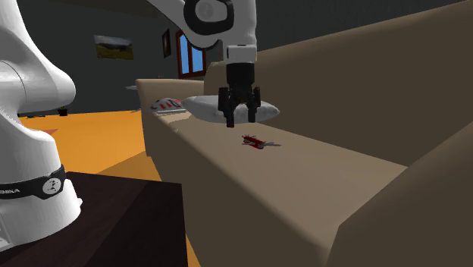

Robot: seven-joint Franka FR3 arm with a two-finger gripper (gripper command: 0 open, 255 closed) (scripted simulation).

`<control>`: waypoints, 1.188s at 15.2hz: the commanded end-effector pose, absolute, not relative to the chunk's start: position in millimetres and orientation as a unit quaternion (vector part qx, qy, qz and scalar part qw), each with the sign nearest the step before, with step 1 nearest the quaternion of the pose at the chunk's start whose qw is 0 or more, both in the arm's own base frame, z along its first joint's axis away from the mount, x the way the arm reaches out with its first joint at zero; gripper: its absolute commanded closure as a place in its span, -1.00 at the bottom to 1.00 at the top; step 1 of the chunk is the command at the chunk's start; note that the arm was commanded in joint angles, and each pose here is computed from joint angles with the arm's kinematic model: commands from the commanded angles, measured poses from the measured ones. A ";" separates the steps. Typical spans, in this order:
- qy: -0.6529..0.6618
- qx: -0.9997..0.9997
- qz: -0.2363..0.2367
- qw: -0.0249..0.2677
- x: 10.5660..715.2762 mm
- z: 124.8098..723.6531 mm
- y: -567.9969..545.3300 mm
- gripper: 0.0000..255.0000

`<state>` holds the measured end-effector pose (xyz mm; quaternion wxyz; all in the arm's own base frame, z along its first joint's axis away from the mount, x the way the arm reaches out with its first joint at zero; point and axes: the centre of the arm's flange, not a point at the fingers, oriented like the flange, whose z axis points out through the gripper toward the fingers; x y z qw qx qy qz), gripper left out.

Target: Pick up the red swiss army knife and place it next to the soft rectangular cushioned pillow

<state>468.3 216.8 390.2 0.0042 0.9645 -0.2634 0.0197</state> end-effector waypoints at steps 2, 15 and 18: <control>-0.286 0.958 0.023 0.000 490.8 372.1 237.1 -1.00; -0.286 0.958 0.023 0.000 492.6 332.1 236.6 -1.00; -0.286 0.958 0.023 0.000 492.6 332.2 236.6 1.00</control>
